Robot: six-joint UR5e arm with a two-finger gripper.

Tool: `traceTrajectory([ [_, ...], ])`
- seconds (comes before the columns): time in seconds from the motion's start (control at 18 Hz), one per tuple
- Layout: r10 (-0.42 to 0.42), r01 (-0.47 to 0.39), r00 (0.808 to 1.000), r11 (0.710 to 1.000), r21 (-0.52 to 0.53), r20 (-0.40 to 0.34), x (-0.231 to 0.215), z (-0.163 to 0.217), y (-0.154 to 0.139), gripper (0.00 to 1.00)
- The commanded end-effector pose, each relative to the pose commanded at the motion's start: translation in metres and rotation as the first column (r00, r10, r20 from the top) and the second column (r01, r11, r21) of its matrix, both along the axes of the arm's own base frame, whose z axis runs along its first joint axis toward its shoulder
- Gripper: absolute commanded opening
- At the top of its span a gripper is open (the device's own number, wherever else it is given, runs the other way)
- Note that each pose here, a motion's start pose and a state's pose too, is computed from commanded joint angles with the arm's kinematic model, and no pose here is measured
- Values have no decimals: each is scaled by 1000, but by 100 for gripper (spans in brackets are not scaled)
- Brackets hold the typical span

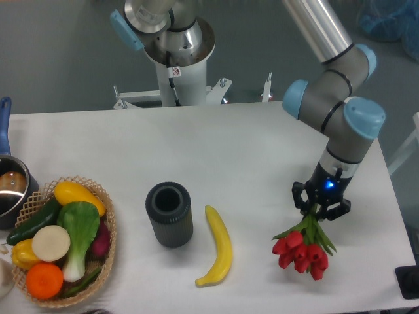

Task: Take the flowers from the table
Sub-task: 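Lift the gripped tulip bouquet up off the table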

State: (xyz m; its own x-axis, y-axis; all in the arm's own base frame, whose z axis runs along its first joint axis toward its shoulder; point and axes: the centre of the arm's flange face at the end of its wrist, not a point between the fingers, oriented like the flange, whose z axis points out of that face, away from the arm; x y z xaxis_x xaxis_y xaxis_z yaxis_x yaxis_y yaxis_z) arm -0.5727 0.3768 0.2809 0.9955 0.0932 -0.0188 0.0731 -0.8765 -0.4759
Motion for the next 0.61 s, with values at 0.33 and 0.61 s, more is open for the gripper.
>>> traceTrajectory([
  [0.33, 62, -65, 998, 977, 205, 19, -15, 52, -37, 28],
  [0.61, 83, -91, 996, 921, 378, 37, -25, 86, -76, 28],
])
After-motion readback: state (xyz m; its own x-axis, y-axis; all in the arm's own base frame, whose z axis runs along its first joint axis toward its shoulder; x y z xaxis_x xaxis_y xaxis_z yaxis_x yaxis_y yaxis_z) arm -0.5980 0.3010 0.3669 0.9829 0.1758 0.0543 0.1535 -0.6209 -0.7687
